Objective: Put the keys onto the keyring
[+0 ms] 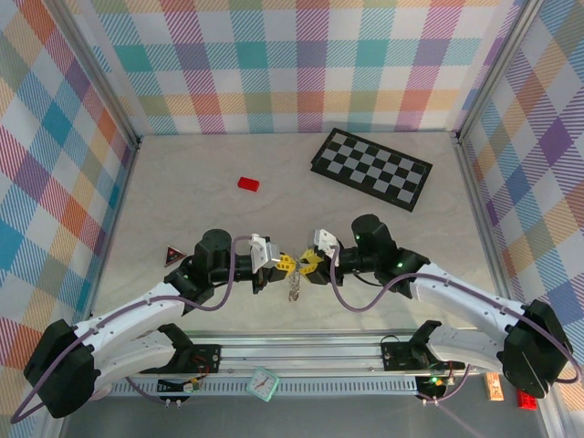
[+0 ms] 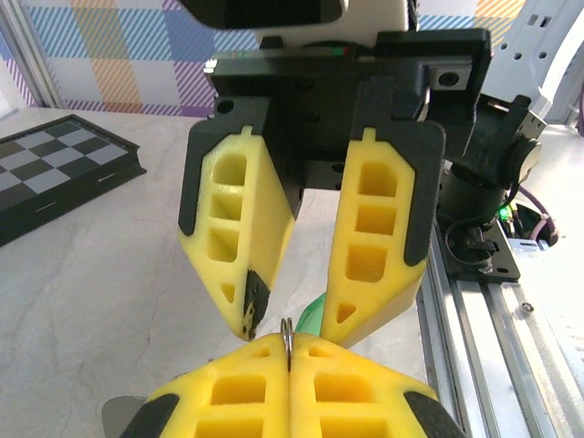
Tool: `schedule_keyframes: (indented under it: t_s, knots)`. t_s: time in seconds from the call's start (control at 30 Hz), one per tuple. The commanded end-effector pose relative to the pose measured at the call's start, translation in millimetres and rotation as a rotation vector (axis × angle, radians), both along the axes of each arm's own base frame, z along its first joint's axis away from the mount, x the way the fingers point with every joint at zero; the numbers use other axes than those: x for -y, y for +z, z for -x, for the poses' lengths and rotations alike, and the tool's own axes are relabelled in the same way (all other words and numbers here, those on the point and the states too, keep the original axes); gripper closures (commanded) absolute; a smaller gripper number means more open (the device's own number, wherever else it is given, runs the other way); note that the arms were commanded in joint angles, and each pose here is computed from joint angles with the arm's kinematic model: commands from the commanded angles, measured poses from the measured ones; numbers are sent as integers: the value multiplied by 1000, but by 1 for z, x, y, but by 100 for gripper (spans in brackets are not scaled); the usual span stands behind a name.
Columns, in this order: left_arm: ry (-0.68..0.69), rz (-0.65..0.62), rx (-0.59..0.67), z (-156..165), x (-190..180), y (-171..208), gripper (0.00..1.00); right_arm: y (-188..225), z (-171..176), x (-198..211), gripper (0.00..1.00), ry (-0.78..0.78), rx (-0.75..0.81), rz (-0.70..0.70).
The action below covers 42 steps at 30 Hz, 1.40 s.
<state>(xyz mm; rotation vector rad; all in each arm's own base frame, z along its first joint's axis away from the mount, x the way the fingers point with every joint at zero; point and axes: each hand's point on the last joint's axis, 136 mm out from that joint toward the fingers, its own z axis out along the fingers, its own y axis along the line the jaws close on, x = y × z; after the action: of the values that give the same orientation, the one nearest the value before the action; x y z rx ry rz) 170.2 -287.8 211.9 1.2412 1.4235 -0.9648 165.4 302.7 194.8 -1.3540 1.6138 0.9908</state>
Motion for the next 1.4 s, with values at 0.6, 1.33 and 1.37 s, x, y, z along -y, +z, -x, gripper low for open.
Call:
schedule_keyframes:
  t_s: [0.6,1.33,1.37]
  knots:
    - [-45,61,27,7,4,16,100,14,4,-11,100,66,-16,-100]
    - [-75,-198,43,-1,2,-7,89,5,18,-11,100,206,95,259]
    - [-82,-193,44,0,2,-5,93,6,18,-11,100,207,95,259]
